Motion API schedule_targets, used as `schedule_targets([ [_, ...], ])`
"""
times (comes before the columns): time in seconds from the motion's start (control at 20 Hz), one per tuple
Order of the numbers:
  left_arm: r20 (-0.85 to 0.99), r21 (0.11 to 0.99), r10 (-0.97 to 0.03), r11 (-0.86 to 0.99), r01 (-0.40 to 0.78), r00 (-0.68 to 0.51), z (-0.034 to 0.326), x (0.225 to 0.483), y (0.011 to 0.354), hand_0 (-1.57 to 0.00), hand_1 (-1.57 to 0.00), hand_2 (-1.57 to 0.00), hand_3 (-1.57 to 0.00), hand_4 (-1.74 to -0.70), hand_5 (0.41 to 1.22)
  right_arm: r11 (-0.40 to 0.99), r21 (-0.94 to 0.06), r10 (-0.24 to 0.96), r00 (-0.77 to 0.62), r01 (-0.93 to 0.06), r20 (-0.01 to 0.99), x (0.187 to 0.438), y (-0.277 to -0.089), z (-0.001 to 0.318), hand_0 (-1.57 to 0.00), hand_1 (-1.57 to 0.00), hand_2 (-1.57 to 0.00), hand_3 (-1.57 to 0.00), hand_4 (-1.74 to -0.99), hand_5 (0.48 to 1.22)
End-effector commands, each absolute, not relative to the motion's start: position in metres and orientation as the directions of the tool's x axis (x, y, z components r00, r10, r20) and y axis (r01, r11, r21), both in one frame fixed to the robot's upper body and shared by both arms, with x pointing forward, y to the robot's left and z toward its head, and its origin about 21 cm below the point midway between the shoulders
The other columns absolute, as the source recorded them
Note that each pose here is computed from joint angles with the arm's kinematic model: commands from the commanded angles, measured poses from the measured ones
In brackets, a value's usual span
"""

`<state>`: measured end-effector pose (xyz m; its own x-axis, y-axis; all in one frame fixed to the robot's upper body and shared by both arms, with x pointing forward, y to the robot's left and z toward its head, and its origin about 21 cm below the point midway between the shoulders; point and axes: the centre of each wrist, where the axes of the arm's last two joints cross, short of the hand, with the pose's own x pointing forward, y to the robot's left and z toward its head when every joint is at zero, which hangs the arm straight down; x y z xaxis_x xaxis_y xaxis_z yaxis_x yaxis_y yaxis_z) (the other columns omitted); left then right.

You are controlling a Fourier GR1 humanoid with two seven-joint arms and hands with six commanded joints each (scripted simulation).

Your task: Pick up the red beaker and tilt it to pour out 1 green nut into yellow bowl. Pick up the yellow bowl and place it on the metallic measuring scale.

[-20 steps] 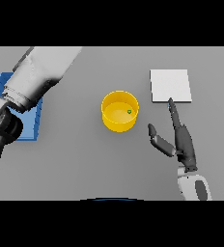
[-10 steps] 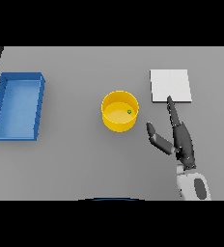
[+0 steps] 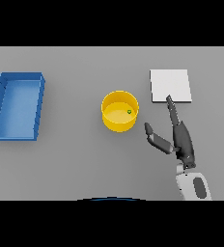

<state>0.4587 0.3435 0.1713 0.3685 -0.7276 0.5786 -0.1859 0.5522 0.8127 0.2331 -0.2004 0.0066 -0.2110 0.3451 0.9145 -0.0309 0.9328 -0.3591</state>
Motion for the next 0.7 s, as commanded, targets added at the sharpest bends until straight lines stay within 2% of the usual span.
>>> schedule_targets([
  [0.0,0.592,0.803,-0.71,0.563,-0.198,0.382,0.163,0.455,0.343,-1.57,-1.57,-1.57,-1.48,-1.74,1.221,0.934,-0.356,0.342,-0.217,-0.029,0.914,0.231,-0.201,0.005,0.0,0.0,0.0,0.0,-1.046,0.649],
  [0.15,0.645,0.757,-0.64,0.613,-0.229,0.418,0.145,0.439,0.345,-1.57,-1.57,-1.57,-1.45,-1.74,1.221,0.936,-0.348,0.333,-0.205,-0.043,0.92,0.23,-0.203,0.003,0.0,0.0,0.0,0.0,-1.026,0.648],
  [0.2,0.661,0.742,-0.627,0.626,-0.238,0.413,0.136,0.432,0.341,-1.57,-1.57,-1.57,-1.44,-1.74,1.221,0.934,-0.356,0.342,-0.2,-0.038,0.918,0.231,-0.198,0.003,0.0,0.0,0.0,0.0,-1.02,0.645],
  [0.25,0.672,0.733,-0.617,0.633,-0.248,0.409,0.126,0.424,0.339,-1.57,-1.57,-1.57,-1.44,-1.74,1.221,0.934,-0.356,0.343,-0.202,-0.033,0.917,0.232,-0.203,0.005,0.0,0.0,0.0,0.0,-1.018,0.645],
  [0.5,0.718,0.686,-0.566,0.674,-0.274,0.406,0.101,0.392,0.332,-1.57,-1.57,-1.57,-1.51,-1.74,1.221,0.94,-0.337,0.319,-0.218,-0.051,0.922,0.229,-0.207,0.003,0.0,0.0,0.0,0.0,-1.004,0.648],
  [0.65,0.742,0.649,-0.508,0.708,-0.28,0.437,0.09,0.38,0.325,-1.57,-1.57,-1.57,-1.54,-1.74,1.151,0.942,-0.333,0.315,-0.216,-0.052,0.924,0.23,-0.206,0.0,0.0,0.0,0.0,0.0,-1.012,0.65],
])
